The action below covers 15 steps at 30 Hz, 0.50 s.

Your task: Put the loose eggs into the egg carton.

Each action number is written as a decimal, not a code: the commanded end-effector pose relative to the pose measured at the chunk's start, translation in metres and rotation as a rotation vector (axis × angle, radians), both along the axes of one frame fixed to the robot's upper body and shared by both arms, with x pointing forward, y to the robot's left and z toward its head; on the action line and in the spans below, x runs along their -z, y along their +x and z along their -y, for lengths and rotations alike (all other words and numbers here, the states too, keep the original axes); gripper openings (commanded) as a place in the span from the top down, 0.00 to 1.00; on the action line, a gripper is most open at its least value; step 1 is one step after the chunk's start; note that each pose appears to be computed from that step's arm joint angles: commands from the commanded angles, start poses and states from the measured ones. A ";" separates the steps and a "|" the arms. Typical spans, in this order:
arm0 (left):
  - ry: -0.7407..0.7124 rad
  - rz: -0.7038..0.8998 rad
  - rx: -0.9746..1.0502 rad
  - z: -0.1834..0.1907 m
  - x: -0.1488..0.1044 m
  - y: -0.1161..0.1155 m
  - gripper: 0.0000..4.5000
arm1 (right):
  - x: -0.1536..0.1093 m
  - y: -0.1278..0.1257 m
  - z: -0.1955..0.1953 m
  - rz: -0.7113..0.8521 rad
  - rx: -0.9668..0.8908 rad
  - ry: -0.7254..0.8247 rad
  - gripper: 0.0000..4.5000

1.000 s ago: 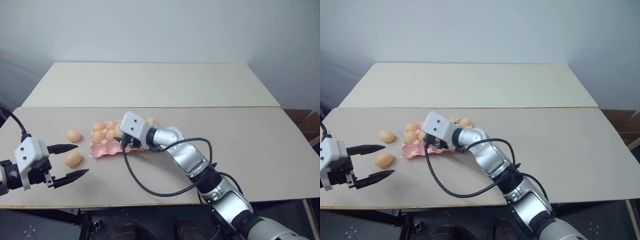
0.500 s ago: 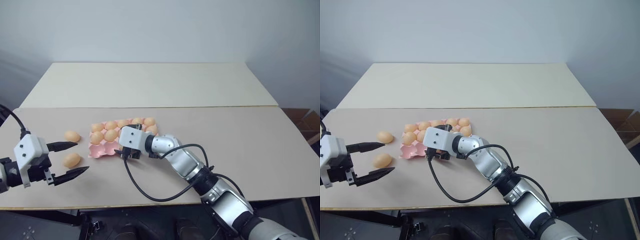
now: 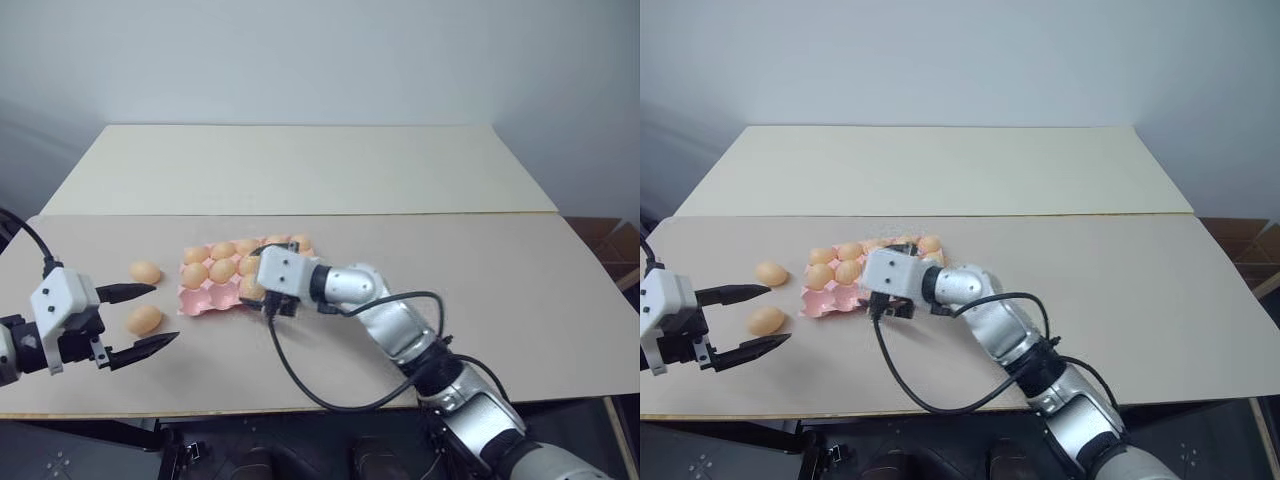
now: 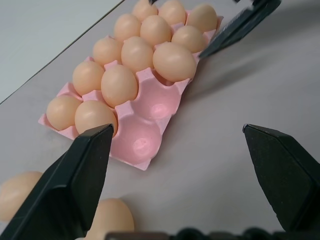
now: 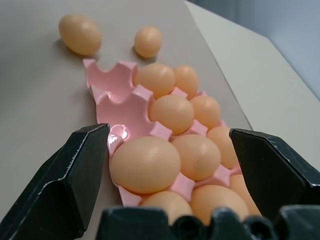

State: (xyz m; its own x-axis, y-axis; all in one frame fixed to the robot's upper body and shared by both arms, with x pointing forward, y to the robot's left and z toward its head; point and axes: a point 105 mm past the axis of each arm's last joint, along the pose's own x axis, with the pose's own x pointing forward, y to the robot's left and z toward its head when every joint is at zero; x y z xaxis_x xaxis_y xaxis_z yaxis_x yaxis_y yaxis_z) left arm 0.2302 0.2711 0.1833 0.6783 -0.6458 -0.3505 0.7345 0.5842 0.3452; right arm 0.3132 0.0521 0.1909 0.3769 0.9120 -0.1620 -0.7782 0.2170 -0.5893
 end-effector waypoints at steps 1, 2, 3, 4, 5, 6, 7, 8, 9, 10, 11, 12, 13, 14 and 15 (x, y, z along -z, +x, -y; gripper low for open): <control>0.023 0.049 -0.003 0.002 -0.008 -0.005 0.00 | -0.024 -0.014 0.027 -0.033 -0.031 0.049 0.01; 0.019 0.048 -0.007 0.002 -0.007 -0.007 0.00 | -0.025 -0.016 0.035 -0.045 -0.030 0.042 0.01; 0.013 0.045 -0.011 0.002 -0.005 -0.009 0.00 | -0.024 -0.017 0.044 -0.054 -0.027 0.026 0.01; 0.009 0.041 -0.016 0.002 -0.003 -0.011 0.00 | -0.022 -0.018 0.050 -0.056 -0.022 0.009 0.01; 0.007 0.033 -0.025 0.002 0.000 -0.012 0.00 | -0.021 -0.020 0.062 -0.069 -0.014 -0.013 0.01; 0.008 0.027 -0.034 0.001 0.003 -0.014 0.00 | -0.020 -0.021 0.073 -0.081 -0.008 -0.033 0.01; 0.011 0.023 -0.043 0.000 0.005 -0.015 0.00 | -0.020 -0.023 0.082 -0.099 -0.008 -0.049 0.01; 0.014 0.022 -0.049 -0.001 0.006 -0.016 0.00 | -0.020 -0.025 0.087 -0.111 -0.010 -0.059 0.01; 0.016 0.019 -0.054 -0.002 0.007 -0.016 0.00 | -0.020 -0.030 0.095 -0.144 -0.033 -0.073 0.01; 0.017 0.017 -0.056 -0.002 0.008 -0.017 0.00 | -0.020 -0.034 0.100 -0.168 -0.050 -0.083 0.01; 0.018 0.017 -0.062 -0.003 0.008 -0.017 0.00 | -0.021 -0.040 0.107 -0.200 -0.083 -0.095 0.01; 0.018 0.018 -0.065 -0.003 0.008 -0.017 0.00 | -0.022 -0.047 0.117 -0.233 -0.115 -0.111 0.01; 0.018 0.020 -0.067 -0.003 0.008 -0.017 0.00 | -0.022 -0.053 0.124 -0.255 -0.141 -0.121 0.01; 0.018 0.021 -0.068 -0.003 0.008 -0.017 0.00 | -0.023 -0.056 0.129 -0.270 -0.158 -0.128 0.01; 0.018 0.023 -0.068 -0.003 0.008 -0.017 0.00 | -0.023 -0.057 0.133 -0.277 -0.158 -0.136 0.01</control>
